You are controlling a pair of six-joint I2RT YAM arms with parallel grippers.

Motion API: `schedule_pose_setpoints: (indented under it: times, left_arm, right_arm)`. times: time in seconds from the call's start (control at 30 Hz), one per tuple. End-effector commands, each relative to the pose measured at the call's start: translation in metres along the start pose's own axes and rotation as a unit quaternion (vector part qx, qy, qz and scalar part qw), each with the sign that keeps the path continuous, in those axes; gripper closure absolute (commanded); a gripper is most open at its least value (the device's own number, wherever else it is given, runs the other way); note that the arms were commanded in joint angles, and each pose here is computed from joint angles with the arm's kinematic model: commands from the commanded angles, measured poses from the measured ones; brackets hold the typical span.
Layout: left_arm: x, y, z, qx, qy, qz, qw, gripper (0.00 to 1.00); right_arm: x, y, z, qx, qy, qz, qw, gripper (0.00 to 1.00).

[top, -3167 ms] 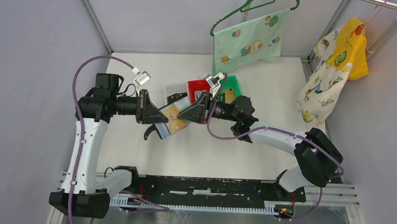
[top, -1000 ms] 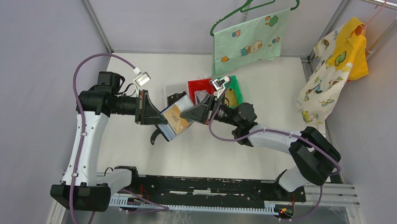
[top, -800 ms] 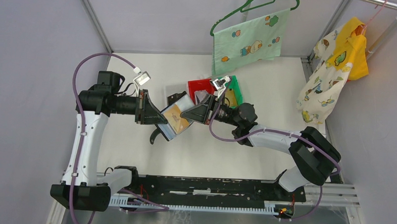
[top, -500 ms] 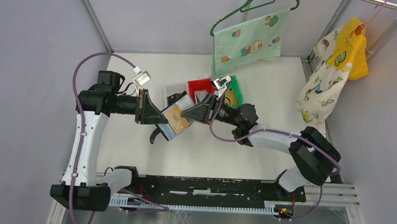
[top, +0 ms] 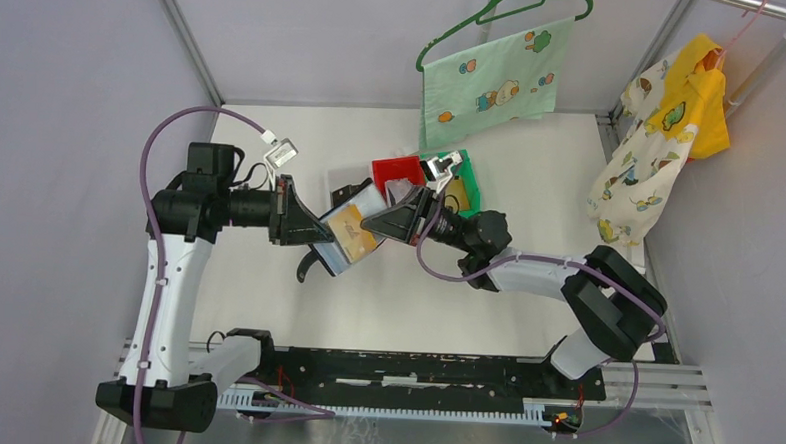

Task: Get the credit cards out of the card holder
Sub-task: Remove the credit card from the card holder, then place the credit card in the storage box.

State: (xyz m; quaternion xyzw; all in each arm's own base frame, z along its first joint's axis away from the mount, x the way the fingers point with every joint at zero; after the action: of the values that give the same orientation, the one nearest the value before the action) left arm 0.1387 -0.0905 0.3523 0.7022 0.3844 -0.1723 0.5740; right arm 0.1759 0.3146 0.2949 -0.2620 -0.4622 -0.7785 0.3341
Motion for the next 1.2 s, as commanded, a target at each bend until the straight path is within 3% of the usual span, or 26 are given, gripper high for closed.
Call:
schedule_pose_setpoints:
  times: [0.0, 0.5, 0.67, 0.9, 1.03, 1.17]
  left_arm:
    - [0.005, 0.008, -0.001, -0.002, 0.014, 0.020, 1.000, 0.98]
    - [-0.003, 0.006, -0.001, 0.000, -0.023, 0.024, 0.999, 0.98]
    - [0.002, 0.006, -0.001, 0.004, -0.006, 0.026, 1.000, 0.98]
    - [0.010, 0.006, 0.000, 0.011, 0.016, 0.032, 0.999, 0.98]
    - [0.016, 0.006, -0.001, 0.016, 0.033, 0.033, 0.999, 0.98]
    - [0.017, 0.008, -0.001, 0.018, 0.043, 0.035, 0.998, 0.98]
  right_arm:
    - [0.014, 0.014, -0.013, -0.035, 0.020, -0.013, 0.999, 1.00]
    - [0.007, 0.017, -0.018, -0.033, -0.012, -0.032, 0.999, 1.00]
    - [0.006, 0.041, -0.035, -0.044, -0.031, -0.061, 0.997, 1.00]
    - [-0.006, 0.081, -0.073, -0.055, -0.120, -0.102, 0.986, 1.00]
    - [-0.030, 0.098, -0.111, -0.067, -0.220, -0.111, 0.967, 1.00]
    - [-0.067, 0.112, -0.156, -0.065, -0.384, -0.132, 0.911, 1.00]
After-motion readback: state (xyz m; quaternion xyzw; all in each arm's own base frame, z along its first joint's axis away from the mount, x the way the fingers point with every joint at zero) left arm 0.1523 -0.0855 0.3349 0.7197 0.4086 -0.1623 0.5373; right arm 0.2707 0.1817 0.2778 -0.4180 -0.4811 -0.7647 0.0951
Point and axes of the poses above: each gripper's point midway between its finger pads, its own z axis out along the fingers, its own x axis along the line the jaws close on, y = z × x, the point moved 8 cm from there along -z, back along the fingers, and after that the axes turned 6 degrees about -z, right-handed, at the moved point
